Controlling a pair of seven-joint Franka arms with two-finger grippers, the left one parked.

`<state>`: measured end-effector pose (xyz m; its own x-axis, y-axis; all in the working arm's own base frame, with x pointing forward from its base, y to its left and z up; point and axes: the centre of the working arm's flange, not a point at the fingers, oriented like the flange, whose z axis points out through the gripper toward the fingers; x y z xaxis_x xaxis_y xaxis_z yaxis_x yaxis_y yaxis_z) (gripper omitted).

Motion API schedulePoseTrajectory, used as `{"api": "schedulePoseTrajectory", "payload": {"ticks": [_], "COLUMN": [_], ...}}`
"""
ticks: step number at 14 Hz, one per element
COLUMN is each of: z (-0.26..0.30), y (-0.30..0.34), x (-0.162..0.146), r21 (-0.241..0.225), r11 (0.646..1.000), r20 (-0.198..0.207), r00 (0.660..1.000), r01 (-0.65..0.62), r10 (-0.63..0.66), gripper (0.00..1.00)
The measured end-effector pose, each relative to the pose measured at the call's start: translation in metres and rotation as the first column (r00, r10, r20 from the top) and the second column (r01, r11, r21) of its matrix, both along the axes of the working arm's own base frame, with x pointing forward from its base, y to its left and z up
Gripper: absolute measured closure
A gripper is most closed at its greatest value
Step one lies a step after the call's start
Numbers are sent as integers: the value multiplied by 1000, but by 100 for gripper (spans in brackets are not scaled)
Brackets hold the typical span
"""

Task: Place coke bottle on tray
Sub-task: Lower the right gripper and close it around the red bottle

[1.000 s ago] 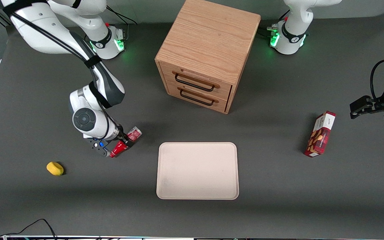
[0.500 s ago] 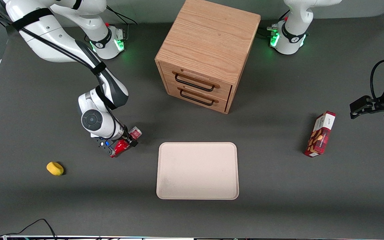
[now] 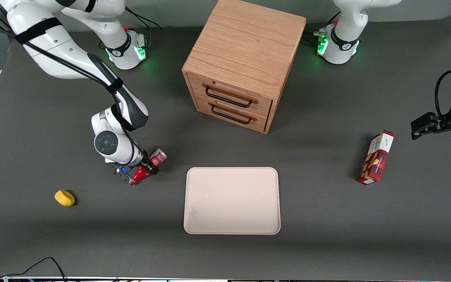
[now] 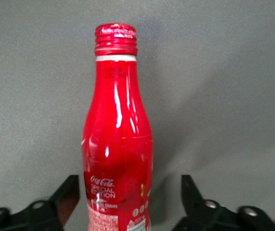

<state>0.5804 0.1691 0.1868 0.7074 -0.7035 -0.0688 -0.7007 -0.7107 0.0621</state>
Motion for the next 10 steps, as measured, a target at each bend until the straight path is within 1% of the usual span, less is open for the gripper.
{"api": "schedulePoseTrajectory", "payload": {"ticks": [1, 2, 3, 4, 5, 7, 10], "z": [1, 1, 1, 0, 1, 1, 5], "y": [0, 1, 1, 1, 2, 2, 3], "x": [1, 2, 2, 3, 3, 4, 8], "r21": [4, 7, 10, 14, 15, 15, 22], "r11": [1000, 1000, 1000, 1000, 1000, 1000, 1000], "r20": [9, 14, 21, 26, 28, 30, 49], "r00": [1000, 1000, 1000, 1000, 1000, 1000, 999], "r01": [1, 2, 2, 3, 3, 4, 3], "r10": [-1, -2, -2, -3, -4, -4, -4], "gripper": [25, 25, 30, 41, 45, 45, 45]}}
